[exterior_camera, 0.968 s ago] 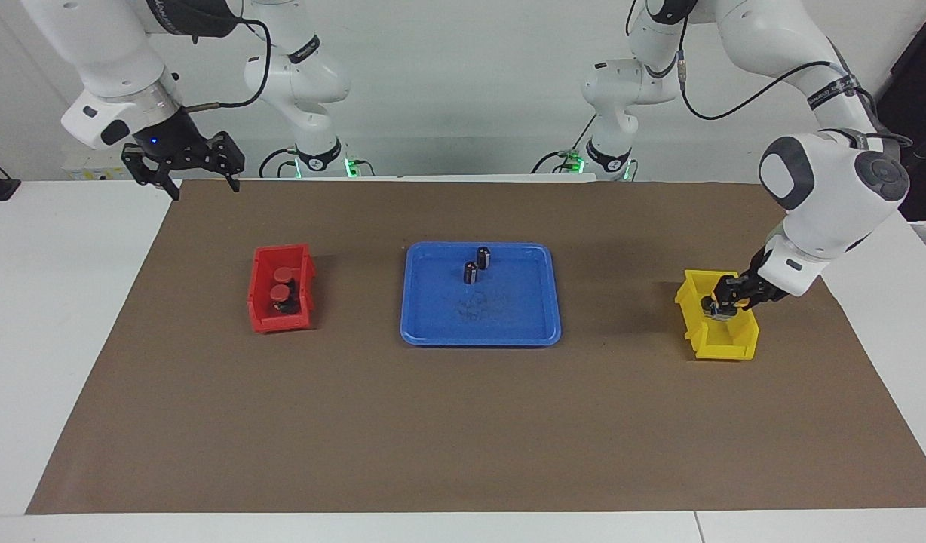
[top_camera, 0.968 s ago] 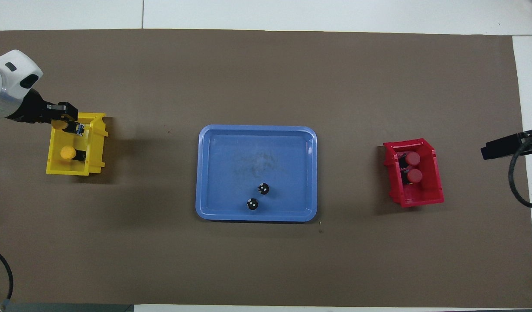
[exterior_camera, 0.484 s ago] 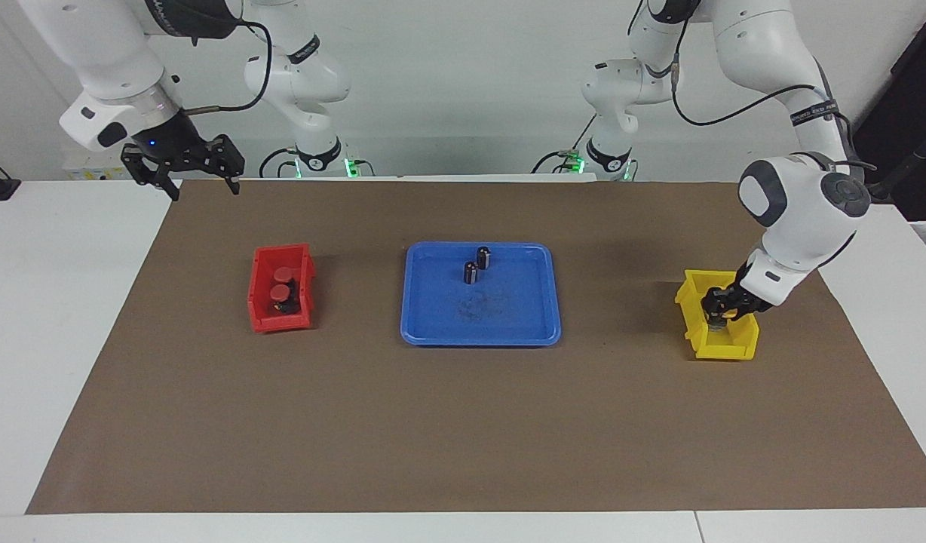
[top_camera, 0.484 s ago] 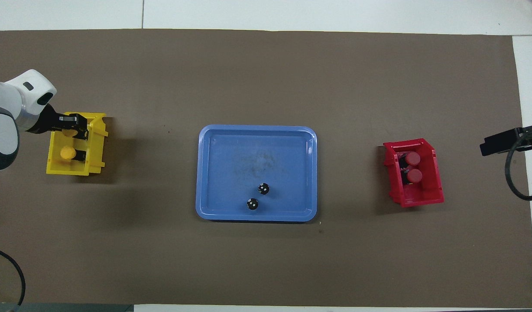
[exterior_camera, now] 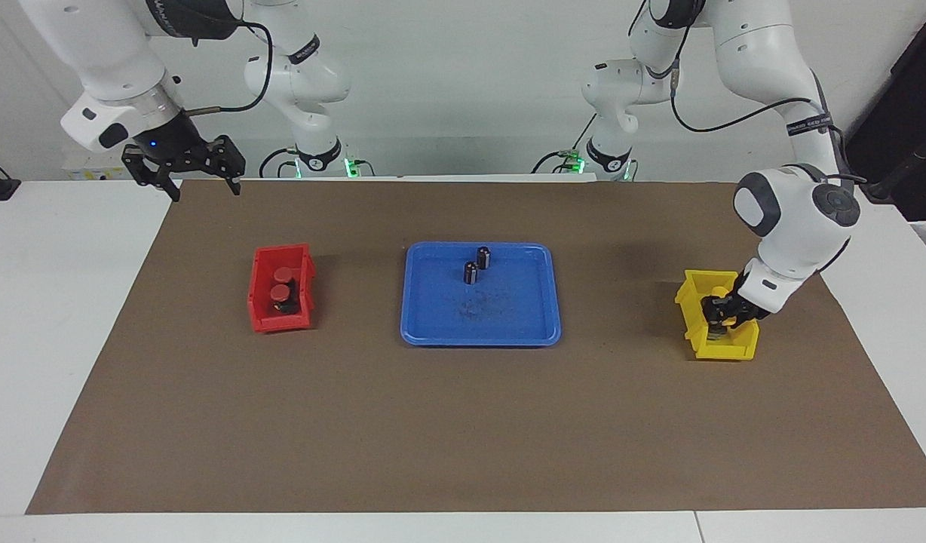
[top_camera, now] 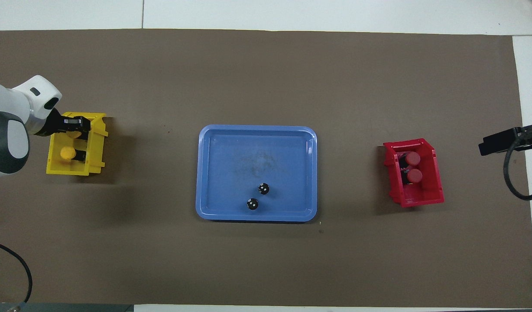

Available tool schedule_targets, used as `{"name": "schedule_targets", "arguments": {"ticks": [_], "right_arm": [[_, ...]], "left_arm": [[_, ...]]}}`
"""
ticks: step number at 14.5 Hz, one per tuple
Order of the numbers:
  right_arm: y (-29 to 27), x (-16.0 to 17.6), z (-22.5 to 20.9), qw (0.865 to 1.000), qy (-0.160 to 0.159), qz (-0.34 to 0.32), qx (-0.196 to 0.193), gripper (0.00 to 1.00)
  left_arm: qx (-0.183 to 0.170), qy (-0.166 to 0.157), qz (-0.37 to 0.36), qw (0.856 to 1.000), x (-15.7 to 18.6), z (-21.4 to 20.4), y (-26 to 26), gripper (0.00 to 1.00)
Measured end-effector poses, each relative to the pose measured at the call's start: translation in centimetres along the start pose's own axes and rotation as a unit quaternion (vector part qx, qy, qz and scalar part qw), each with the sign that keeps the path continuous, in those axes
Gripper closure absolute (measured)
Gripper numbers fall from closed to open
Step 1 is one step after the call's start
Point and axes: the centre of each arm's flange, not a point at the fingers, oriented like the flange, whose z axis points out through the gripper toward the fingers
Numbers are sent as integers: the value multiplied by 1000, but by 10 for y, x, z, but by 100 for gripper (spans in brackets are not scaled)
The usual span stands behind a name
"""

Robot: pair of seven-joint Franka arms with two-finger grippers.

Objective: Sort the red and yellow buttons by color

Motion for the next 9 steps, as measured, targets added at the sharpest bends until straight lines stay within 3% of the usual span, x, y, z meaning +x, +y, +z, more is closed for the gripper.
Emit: {"name": "schedule_targets", "arguments": {"ticks": [4,5,7,9], "right_arm": [[-3,3,-3,1000,3,3,-1,0],[-3,4,-3,1000,3,3,-1,0],[-3,4,-1,1000,-1,6,1,0],[-3,3,-1,1000,-4,9,1,0]], "left_arm": [[0,15,2,1000,12,-24,1,13],[-1,13,4,1000,18,-41,3,13],[-5,-3,8,1000,27,-86,5,1],[-7,-5,19,1000,28,-132,8,0]]}}
